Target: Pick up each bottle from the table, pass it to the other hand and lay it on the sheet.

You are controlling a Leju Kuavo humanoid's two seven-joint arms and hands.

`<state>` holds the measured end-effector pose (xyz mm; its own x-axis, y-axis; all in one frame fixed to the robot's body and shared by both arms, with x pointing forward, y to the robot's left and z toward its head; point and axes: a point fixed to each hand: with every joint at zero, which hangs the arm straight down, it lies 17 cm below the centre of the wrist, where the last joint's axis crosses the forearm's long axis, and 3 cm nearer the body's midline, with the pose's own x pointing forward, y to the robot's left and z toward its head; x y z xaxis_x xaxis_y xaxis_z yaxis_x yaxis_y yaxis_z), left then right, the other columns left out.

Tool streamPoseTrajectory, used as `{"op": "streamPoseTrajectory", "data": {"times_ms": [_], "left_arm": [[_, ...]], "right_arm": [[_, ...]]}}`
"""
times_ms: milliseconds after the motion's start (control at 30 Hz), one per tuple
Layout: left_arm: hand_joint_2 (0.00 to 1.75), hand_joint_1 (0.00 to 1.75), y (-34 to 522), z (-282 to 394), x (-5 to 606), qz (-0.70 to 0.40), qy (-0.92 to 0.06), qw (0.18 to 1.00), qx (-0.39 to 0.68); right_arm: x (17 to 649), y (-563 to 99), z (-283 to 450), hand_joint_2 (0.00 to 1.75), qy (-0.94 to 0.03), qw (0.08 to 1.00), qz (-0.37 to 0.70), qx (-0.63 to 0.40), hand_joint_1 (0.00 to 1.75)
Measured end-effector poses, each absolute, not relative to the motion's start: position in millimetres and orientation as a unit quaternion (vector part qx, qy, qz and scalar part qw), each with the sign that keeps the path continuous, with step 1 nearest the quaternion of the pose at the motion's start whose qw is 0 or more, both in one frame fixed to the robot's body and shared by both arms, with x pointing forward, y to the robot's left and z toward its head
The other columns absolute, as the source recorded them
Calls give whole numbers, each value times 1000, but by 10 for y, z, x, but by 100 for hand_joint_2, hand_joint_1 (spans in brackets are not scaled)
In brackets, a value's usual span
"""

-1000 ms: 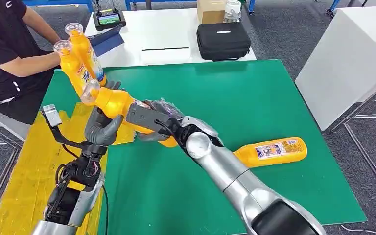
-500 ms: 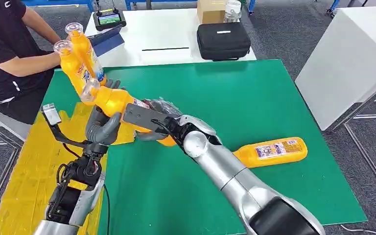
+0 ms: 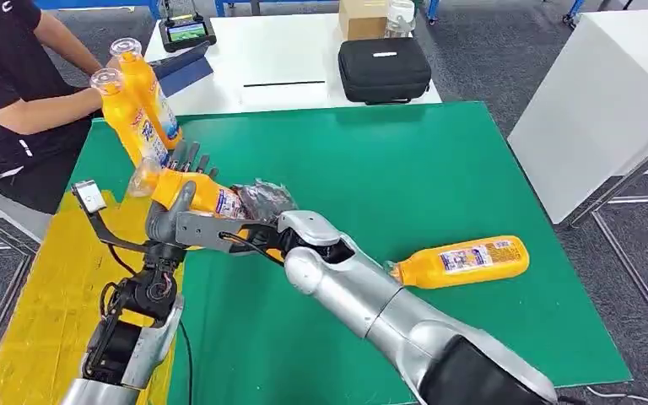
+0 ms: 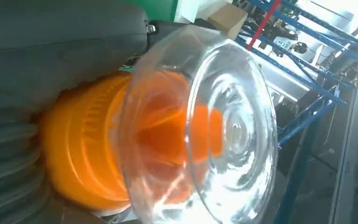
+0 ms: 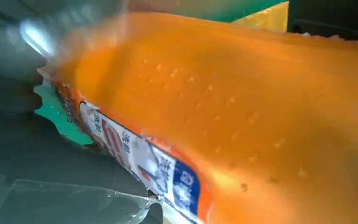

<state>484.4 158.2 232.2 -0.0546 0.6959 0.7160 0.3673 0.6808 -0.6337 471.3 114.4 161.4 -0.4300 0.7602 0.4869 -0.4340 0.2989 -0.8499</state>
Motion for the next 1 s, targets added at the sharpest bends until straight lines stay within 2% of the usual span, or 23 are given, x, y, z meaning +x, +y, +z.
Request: {"op": "streamPoseTrajectory", "data": {"times_ms": [67, 100, 133, 167, 200, 767, 800, 833, 867, 1000], "left_arm": [[175, 0, 1584, 2319, 4845, 144, -711, 577, -374], [175, 10, 1582, 2316, 4845, 144, -711, 578, -374], [175, 59, 1582, 2316, 4845, 144, -711, 578, -374], [175, 150, 1583, 2317, 4845, 144, -711, 578, -374], [175, 175, 1582, 2315, 4845, 144, -711, 578, -374], [175, 175, 1571, 2306, 4860, 150, -707, 579, -378], [175, 175, 1574, 2305, 4861, 151, -707, 578, -378], [175, 175, 1575, 2304, 4861, 151, -707, 578, -378], [175, 175, 1578, 2306, 4863, 152, -708, 577, -378], [175, 175, 1582, 2320, 4864, 151, -711, 575, -377]], "right_arm": [[4729, 1139, 1632, 175, -618, 512, 581, -137, 175], [4729, 1142, 1637, 175, -617, 511, 582, -137, 175], [4729, 1144, 1640, 175, -617, 510, 583, -138, 175], [4731, 1143, 1641, 175, -617, 509, 584, -139, 175], [4735, 1140, 1642, 175, -617, 509, 584, -140, 175], [4725, 1135, 1614, 175, -608, 517, 585, -144, 175], [4725, 1136, 1615, 175, -607, 517, 586, -145, 33], [4726, 1136, 1616, 175, -607, 517, 586, -146, 0], [4727, 1134, 1613, 0, -606, 517, 586, -147, 0], [4752, 1119, 1636, 0, -614, 501, 586, -169, 0]]}}
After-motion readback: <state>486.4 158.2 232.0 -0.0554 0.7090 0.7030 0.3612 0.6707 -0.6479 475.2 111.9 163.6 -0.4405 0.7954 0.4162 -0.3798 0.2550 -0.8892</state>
